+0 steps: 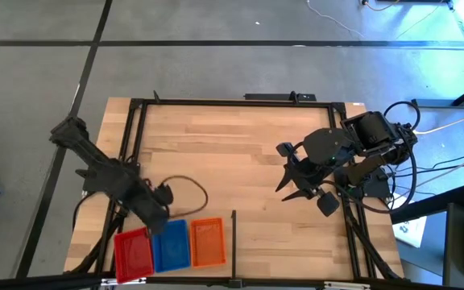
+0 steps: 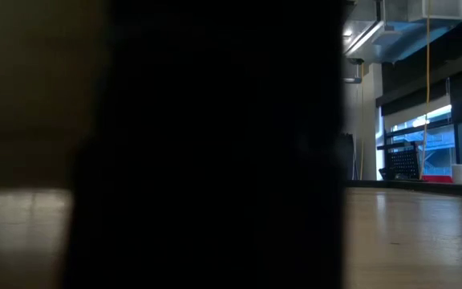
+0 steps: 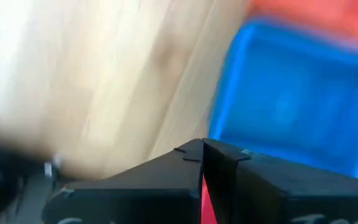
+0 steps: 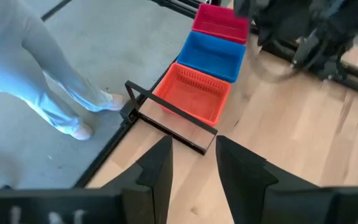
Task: Stack baskets on shelf by color
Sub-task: Return to Home Position
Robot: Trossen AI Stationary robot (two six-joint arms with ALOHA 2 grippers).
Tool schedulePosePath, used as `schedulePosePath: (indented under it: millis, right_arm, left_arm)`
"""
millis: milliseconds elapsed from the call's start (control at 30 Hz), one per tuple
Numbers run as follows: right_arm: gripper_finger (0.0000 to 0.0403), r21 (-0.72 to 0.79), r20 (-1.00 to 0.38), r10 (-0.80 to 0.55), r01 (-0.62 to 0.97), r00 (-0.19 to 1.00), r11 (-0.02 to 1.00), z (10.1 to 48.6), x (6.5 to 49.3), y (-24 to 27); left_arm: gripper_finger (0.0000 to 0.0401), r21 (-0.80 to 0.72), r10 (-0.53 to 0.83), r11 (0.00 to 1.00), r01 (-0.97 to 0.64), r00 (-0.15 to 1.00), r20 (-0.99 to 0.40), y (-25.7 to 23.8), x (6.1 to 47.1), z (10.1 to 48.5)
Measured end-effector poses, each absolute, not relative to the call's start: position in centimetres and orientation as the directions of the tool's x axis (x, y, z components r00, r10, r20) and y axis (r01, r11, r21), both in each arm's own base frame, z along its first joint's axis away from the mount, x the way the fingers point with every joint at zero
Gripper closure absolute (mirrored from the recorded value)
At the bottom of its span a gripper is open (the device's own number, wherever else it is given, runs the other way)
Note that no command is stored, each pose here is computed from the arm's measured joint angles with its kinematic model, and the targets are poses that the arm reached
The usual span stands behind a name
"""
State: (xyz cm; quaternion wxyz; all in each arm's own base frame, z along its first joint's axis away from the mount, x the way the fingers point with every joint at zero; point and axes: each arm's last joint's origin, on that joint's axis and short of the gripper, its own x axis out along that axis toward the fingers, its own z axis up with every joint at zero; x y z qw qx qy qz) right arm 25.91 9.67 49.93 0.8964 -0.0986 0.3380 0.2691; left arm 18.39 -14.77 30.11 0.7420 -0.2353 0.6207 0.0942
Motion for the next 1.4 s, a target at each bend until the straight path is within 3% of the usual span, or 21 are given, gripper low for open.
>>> schedulePosePath:
  millis: [200,400,500,733,1100,1400]
  right_arm:
    - [0.029,0.007,-0.697,0.341,-0.47,0.631,0.883,49.4,26.1,9.5]
    - [0.039,-0.073,-0.694,0.226,-0.379,0.684,0.923,49.5,26.3,9.2]
    - [0.0392,-0.081,-0.682,0.176,-0.313,0.709,0.946,49.6,26.5,9.1]
    - [0.0401,-0.046,-0.613,0.165,-0.244,0.772,0.969,50.9,25.5,8.7]
    - [0.0402,-0.062,-0.537,0.146,-0.211,0.831,0.976,52.3,23.5,7.8]
    - [0.0403,-0.076,-0.513,0.11,-0.173,0.851,0.982,50.4,19.5,5.4]
  left_arm:
    - [0.0401,-0.295,-0.103,0.909,-0.296,0.525,-0.845,-13.1,16.4,35.9]
    - [0.0401,-0.211,-0.032,0.965,-0.155,0.73,-0.682,-11.4,13.4,39.6]
    - [0.0401,-0.171,-0.026,0.98,-0.1,0.79,-0.612,-10.0,11.6,40.8]
    - [0.0401,-0.162,-0.084,0.987,-0.001,0.853,-0.515,-6.2,7.3,42.2]
    - [0.0401,-0.137,-0.353,0.934,0.329,0.907,-0.229,-1.9,3.3,41.7]
    - [0.0401,-0.145,-0.375,0.922,0.358,0.92,-0.113,0.2,1.8,38.3]
